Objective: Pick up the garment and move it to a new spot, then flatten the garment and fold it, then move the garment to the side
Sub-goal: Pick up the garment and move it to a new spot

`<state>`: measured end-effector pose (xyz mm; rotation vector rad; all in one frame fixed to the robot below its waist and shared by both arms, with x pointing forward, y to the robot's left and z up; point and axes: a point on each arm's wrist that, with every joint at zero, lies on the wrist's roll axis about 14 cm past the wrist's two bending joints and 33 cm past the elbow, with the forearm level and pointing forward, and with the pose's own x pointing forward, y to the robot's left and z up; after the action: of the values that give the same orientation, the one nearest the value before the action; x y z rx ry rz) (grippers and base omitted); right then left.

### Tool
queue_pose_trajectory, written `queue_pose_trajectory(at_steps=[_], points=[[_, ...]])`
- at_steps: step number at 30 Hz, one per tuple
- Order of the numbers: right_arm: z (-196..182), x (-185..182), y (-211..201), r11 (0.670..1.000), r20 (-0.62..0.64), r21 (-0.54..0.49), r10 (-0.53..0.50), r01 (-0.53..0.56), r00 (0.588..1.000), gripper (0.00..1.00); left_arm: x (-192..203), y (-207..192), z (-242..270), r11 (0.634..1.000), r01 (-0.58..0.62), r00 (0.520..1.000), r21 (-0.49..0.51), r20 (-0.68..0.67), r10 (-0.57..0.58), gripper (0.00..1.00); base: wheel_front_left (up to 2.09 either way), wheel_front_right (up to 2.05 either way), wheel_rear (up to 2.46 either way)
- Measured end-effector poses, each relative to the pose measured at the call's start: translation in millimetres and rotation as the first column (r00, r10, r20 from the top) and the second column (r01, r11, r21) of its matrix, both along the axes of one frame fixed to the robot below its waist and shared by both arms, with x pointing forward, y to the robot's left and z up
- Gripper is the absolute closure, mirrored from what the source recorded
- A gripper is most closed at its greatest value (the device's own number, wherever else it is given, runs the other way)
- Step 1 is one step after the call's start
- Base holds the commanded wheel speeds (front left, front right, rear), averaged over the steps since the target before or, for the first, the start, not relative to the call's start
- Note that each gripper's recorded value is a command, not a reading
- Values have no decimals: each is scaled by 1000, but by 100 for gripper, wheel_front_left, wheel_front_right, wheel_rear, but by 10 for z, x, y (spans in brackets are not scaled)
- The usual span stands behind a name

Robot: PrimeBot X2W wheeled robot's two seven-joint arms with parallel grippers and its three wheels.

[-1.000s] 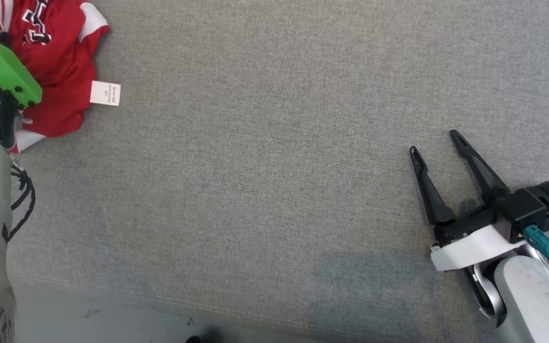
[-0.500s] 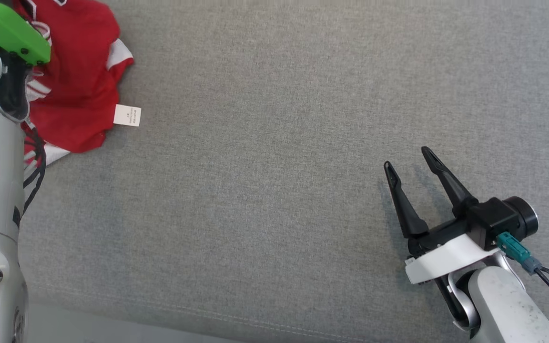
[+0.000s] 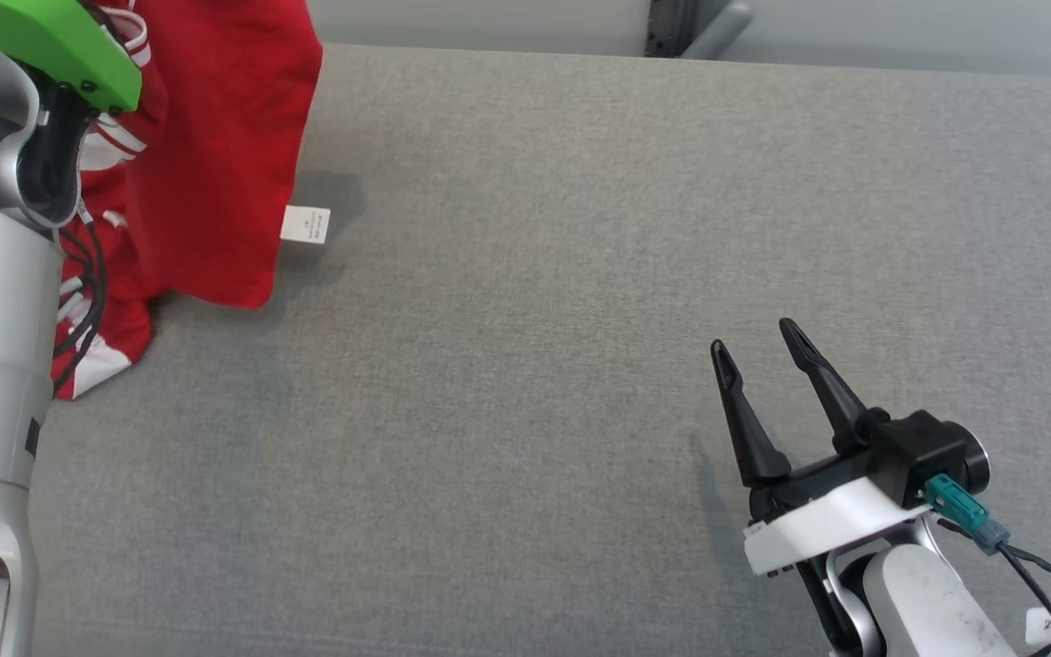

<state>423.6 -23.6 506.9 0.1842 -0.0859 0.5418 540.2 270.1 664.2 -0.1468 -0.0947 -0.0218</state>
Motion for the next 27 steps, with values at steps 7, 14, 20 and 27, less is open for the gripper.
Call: queue_pose_trajectory(at_steps=[7, 14, 20, 27], points=[[178, -158, -372, 993, 33, 7, -116, 116, 993, 0, 14, -724, 236, 983, 184, 982, -2, 44, -184, 100, 0, 0, 0], [313, -336, -764, 973, 65, 10, -232, 231, 971, 0, -66, -1535, 396, 931, 363, 928, -36, 97, -359, 100, 0, 0, 0], [398, -483, -1053, 949, 87, 13, -315, 315, 945, 0, -176, -2188, 381, 876, 481, 875, -43, 89, -476, 100, 0, 0, 0], [428, -621, -1319, 918, 92, 16, -395, 395, 914, 0, -260, -2801, -128, 821, 566, 819, -76, -65, -570, 100, 0, 0, 0]])
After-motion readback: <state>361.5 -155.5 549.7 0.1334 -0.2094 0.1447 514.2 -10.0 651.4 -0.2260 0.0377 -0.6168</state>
